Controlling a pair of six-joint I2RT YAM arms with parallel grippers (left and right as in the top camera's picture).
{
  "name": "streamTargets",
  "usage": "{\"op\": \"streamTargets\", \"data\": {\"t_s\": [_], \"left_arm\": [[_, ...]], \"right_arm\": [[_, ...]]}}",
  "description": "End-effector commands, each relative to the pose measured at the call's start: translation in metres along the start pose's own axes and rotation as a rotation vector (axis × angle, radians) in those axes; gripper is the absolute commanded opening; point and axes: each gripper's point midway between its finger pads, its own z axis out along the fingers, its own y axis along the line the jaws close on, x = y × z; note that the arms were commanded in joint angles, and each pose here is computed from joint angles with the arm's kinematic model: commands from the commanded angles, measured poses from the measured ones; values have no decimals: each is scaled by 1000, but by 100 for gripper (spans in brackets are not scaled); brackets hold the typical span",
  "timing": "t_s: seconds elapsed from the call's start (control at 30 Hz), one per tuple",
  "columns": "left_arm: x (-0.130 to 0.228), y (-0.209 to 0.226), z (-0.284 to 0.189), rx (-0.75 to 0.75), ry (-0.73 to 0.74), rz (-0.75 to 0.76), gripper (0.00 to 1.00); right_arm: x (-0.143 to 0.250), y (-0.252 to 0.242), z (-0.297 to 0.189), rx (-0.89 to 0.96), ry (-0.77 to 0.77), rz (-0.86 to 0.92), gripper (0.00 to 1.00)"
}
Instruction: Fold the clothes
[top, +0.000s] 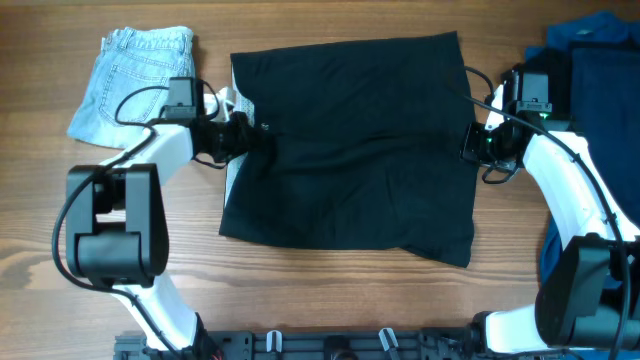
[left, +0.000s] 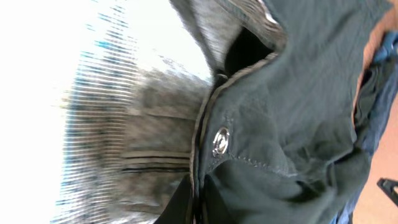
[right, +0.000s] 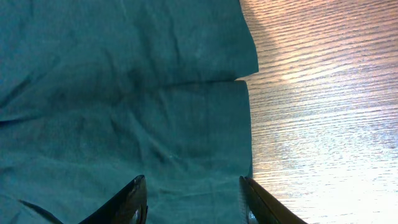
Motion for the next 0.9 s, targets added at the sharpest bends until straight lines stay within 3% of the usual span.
{"op": "streamTargets", "data": {"t_s": [0.0, 0.1, 0.2, 0.3, 0.4, 0.43, 0.47, 0.5, 0.53, 0.63, 0.73, 0.8, 0.87], "left_arm": [[-13, 15, -21, -26, -47, -30, 4], [-16, 18, -36, -43, -63, -59, 4], [4, 55, -40, -242, -19, -138, 4], [21, 63, -43, -290, 26, -247, 4], [21, 73, -46, -350, 14, -255, 4], [20, 73, -46, -347, 8, -251, 9], [16, 72, -46, -342, -2, -244, 27], [12, 67, -48, -334, -13, -236, 34], [-4, 51, -58, -309, -58, -200, 47], [-47, -11, -94, -227, -217, -57, 62], [-56, -31, -87, -212, -261, 31, 52], [-46, -29, -64, -243, -216, 48, 49], [-33, -25, -40, -260, -151, 51, 49]], "right_arm": [[-3, -3, 2, 18, -2, -10, 48], [-4, -3, 2, 17, -4, -10, 47], [-4, -4, 1, 29, -6, -11, 48], [-5, -4, 1, 28, -11, -11, 48], [-7, -2, 1, 17, -17, -14, 49], [-7, 6, 1, -33, -16, -43, 46], [-10, 15, 1, -82, -27, -72, 39], [-15, 17, 0, -93, -50, -73, 27], [-30, 20, -1, -101, -109, -80, 25], [-62, 26, -3, -118, -237, -96, 45], [-65, 50, 16, -261, -223, -113, 46], [-40, 76, 37, -422, -94, -117, 46], [-15, 73, 59, -411, 23, -101, 45]]}}
